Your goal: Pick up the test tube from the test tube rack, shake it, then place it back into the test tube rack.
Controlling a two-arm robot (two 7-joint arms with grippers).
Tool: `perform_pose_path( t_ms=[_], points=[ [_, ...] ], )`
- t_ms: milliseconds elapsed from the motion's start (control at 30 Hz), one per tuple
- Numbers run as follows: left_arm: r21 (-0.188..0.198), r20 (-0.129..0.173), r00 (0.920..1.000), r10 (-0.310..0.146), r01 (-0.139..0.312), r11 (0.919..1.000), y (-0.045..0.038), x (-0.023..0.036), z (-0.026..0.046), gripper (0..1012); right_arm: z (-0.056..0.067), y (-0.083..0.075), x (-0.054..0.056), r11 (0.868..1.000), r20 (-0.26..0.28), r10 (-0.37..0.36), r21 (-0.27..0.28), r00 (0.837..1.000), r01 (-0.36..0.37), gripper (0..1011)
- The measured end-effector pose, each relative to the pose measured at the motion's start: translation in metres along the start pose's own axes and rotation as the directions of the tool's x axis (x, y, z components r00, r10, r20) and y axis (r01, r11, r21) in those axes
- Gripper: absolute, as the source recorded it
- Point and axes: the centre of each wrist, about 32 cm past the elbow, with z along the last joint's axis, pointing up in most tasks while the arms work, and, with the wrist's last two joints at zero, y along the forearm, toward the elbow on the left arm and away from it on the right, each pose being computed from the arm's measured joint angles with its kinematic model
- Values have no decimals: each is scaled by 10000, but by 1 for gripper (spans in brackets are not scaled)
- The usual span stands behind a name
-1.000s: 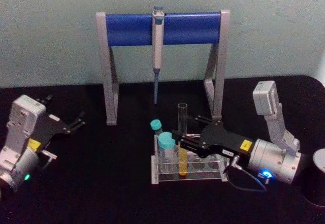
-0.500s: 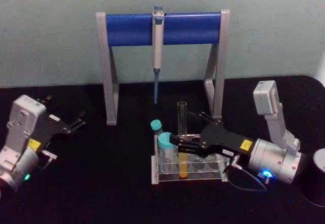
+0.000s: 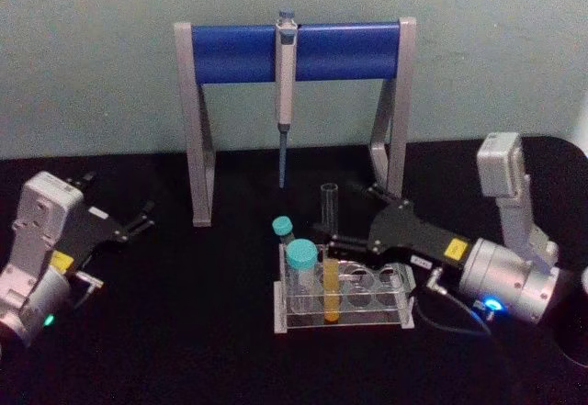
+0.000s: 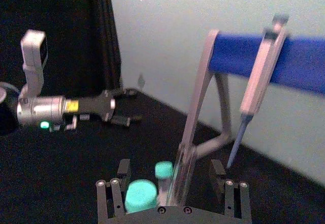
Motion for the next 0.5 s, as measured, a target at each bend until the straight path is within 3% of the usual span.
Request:
perform_pose_path(
  t_ms=[67, 200, 300, 400, 433, 500],
  points=[
    [0, -1, 10000, -1, 1, 10000, 0, 0, 0, 1001, 92, -45, -27, 9988, 266, -222, 432, 9994, 210, 1000],
    [1, 0, 10000, -1, 1, 10000, 0, 0, 0, 1001, 161, -109, -64, 9929, 469, -794, 922, 9957, 749, 1000],
    [1, -1, 10000, -1, 1, 10000, 0, 0, 0, 1001, 203, -181, -105, 9797, 658, -1577, 1357, 9853, 1477, 1000],
    [-1, -1, 10000, 0, 0, 10000, 0, 0, 0, 1001, 189, -246, -153, 9559, 780, -2544, 1712, 9639, 2385, 1000],
    [-1, -1, 10000, 0, 0, 10000, 0, 0, 0, 1001, 171, -278, -177, 9387, 845, -3101, 1849, 9469, 2909, 1000],
    [0, -1, 10000, -1, 1, 10000, 0, 0, 0, 1001, 138, -302, -202, 9190, 853, -3658, 1905, 9268, 3452, 1000]
  ],
)
